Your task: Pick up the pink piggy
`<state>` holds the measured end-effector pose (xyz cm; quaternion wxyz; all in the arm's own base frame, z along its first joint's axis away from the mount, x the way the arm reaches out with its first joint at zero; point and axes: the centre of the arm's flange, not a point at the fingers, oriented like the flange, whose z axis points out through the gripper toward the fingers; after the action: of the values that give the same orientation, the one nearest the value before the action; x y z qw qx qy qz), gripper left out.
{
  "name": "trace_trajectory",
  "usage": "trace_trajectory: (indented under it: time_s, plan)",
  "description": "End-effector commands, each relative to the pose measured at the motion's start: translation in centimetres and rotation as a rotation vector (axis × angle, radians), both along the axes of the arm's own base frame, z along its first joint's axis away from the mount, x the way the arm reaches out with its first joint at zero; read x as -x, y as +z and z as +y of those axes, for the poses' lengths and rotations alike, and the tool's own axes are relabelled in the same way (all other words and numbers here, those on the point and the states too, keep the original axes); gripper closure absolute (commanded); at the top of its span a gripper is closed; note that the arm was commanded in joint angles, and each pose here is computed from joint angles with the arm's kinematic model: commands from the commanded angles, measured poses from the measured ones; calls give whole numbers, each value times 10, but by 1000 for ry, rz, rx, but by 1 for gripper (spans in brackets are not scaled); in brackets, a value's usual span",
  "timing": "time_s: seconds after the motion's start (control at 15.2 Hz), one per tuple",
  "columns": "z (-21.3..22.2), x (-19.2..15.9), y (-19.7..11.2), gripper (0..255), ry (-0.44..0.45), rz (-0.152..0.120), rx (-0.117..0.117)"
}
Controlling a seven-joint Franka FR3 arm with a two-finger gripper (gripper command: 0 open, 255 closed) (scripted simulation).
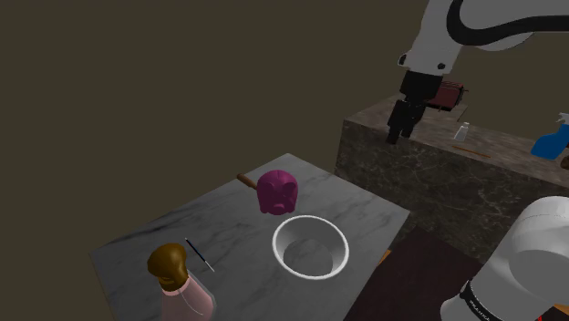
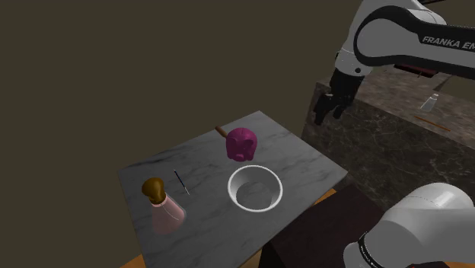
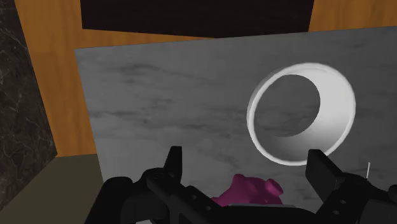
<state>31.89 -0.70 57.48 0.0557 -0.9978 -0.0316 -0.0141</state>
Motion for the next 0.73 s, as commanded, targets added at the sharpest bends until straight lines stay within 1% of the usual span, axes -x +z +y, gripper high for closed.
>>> trace_trajectory:
  time_s: [0.0, 0.66]
  plan:
    - [0, 0, 0, 0, 0, 0, 0]
    - [77, -68, -87, 0, -128, 10, 33]
